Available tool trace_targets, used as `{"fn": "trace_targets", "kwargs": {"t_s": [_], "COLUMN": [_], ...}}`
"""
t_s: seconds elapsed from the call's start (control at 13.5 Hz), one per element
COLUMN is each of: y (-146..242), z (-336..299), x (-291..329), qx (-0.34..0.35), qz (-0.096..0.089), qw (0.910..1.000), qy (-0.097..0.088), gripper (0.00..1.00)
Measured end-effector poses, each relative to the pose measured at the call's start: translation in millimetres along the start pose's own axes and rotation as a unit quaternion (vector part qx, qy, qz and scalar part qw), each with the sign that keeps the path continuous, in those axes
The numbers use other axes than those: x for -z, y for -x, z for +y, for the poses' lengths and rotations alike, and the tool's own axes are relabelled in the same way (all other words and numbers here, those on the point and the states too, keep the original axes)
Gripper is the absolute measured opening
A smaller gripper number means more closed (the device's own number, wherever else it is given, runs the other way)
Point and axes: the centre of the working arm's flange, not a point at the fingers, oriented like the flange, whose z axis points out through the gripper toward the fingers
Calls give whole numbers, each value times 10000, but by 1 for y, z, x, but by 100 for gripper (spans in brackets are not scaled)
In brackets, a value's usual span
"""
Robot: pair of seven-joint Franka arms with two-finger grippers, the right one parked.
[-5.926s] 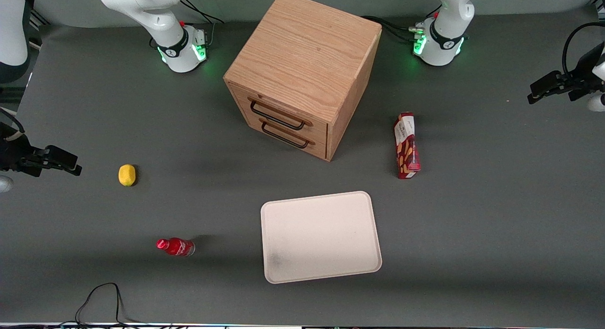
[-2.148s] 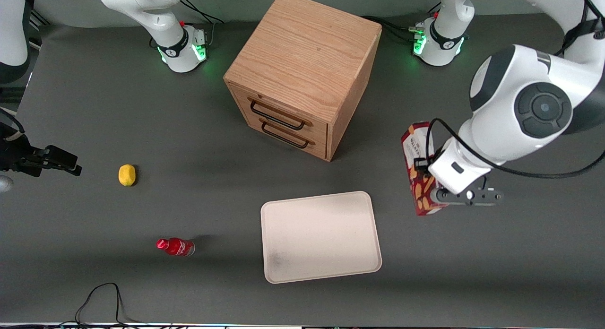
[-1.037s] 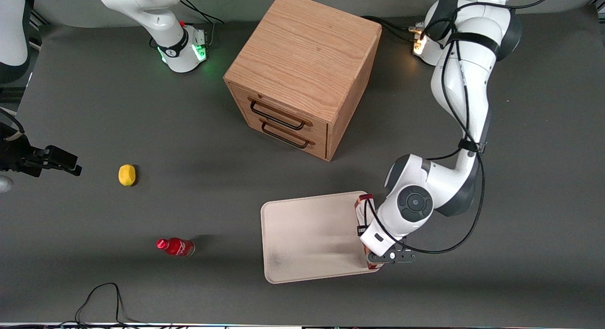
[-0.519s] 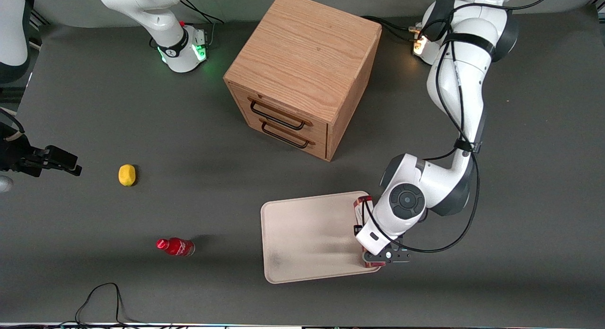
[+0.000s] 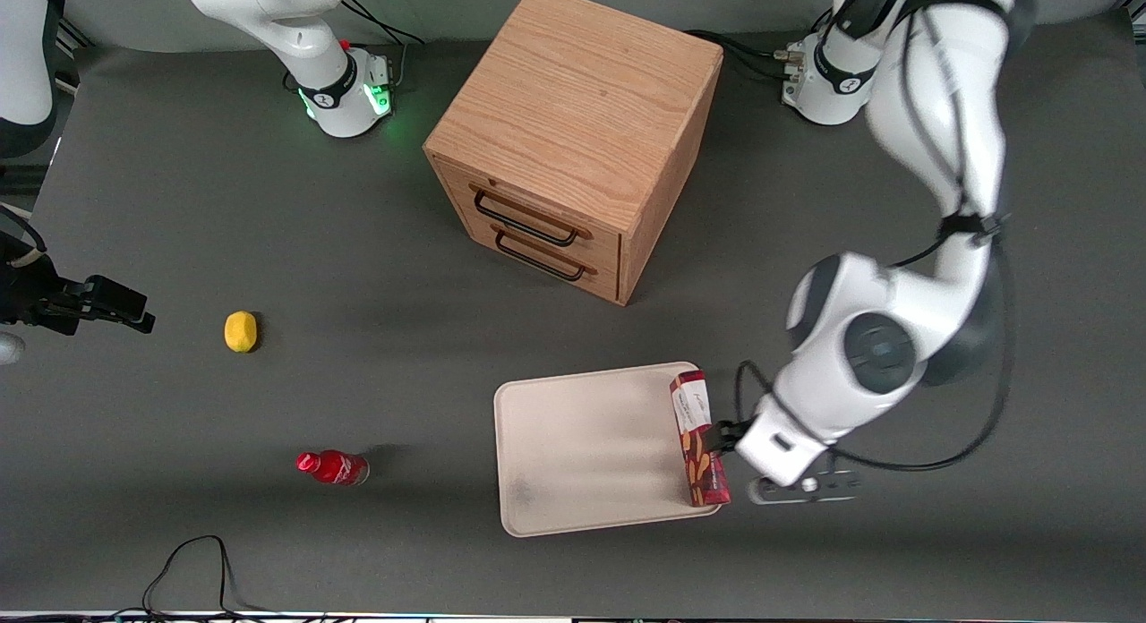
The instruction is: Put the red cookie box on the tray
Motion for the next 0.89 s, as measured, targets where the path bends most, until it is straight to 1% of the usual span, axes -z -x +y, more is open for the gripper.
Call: {"fn": "trace_targets", "kwargs": {"t_s": [0.15,0.22,0.37,0.44,0.52,0.67,0.74,0.89], "y": [14,27,61,80,100,140,159,188], "z": [-47,-74,-133,-164,-194,-241,-251,-249], "x": [68,96,144,166,184,203,207,214], "qx": [14,63,118,-11,-174,-273,-237,-201], "qz": [-99,-214,-544,-695,-799,-906,-934,-971], "qw": [9999,9995,9975,9964,9952,9939,9936,9931], "qy": [-128,-223,-426,-493,-529,-572,-589,-628], "gripper": [100,100,100,100,100,100,100,100]}}
